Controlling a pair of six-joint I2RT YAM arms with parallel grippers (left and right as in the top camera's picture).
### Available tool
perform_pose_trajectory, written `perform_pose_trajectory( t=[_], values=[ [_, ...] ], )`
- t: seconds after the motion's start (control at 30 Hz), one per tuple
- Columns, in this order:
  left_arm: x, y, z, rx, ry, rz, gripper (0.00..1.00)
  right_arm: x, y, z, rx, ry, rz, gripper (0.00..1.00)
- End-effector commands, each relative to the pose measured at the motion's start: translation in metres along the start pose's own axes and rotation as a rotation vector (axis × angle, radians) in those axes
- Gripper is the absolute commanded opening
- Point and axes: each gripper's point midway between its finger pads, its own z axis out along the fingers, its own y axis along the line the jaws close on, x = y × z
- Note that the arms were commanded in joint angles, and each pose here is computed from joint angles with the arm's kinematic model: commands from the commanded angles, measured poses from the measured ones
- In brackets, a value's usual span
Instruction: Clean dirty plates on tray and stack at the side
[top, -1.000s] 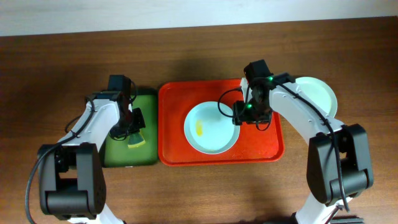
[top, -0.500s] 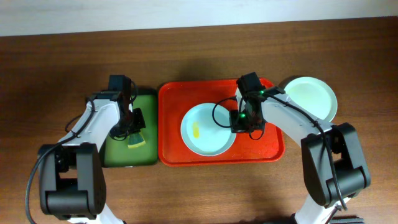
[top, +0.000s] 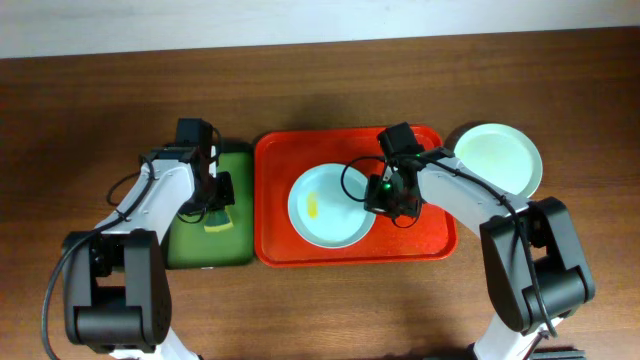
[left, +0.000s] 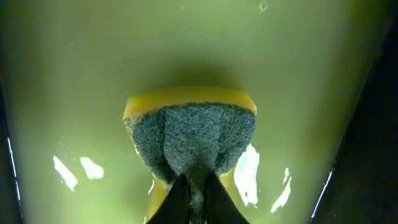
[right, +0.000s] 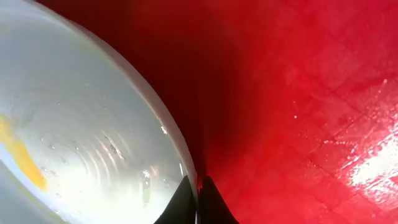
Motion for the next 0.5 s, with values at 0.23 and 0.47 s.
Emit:
perform_pose_trajectory(
  t=[0.23, 0.47],
  values=[
    [-0.006, 0.007, 0.001, -0.054, -0.022, 0.136, 0.0, -0.014, 0.006, -0.012, -0.021, -0.038, -0.266, 0.19],
    [-0.014, -0.005, -0.02, -0.05, -0.016, 0.169, 0.0, -0.018, 0.002, -0.012, 0.01, -0.059, -0.297, 0.56]
  ],
)
